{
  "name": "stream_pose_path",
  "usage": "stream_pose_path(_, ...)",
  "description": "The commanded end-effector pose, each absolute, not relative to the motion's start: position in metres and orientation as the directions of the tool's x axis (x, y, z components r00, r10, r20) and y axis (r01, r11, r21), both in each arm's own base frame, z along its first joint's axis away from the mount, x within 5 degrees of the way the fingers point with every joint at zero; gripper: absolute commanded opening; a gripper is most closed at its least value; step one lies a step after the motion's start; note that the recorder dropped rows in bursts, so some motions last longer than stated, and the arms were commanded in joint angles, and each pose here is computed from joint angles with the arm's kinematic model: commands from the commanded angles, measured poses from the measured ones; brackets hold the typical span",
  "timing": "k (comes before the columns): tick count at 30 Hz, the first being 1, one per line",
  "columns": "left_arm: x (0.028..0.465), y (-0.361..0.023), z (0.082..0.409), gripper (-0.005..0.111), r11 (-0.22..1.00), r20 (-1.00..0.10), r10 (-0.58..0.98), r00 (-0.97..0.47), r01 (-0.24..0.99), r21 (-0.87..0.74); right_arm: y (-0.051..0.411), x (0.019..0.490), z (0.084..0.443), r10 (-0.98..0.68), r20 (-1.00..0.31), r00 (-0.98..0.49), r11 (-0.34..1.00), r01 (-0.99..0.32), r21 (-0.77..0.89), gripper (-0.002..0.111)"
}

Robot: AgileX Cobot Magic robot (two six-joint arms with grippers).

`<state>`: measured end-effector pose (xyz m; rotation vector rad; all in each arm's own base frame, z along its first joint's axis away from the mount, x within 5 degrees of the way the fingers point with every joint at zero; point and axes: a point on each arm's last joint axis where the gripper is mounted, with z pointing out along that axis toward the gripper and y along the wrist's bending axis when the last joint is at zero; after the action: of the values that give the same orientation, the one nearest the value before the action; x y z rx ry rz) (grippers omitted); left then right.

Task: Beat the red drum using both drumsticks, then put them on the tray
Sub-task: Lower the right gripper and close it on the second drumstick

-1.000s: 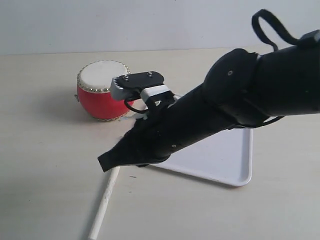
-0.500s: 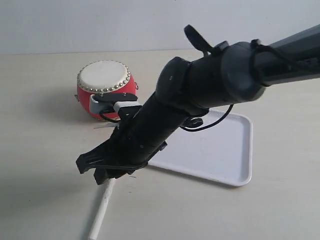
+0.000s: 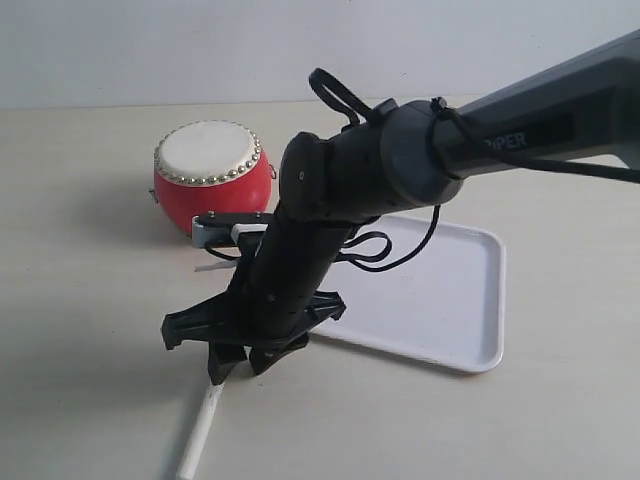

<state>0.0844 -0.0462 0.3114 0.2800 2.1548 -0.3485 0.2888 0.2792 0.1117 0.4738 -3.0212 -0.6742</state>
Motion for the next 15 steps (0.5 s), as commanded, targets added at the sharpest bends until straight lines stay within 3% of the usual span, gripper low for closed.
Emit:
stream_pose_path(1, 0.084, -0.046, 0.31, 0.0, 0.935, -0.82, 0.071, -0.569, 0.324, -0.145, 0.284, 0.293, 0.113, -0.252, -0.087, -0.964, 0.859, -0.265, 0.439, 0.045)
stream_pose_path(15, 0.084, -0.046, 0.31, 0.0, 0.937, -0.815, 0.076, -0.574, 0.321, -0.139, 0.291, 0.304, 0.093, -0.2, -0.075, -0.977, 0.873, -0.213, 0.438, 0.044)
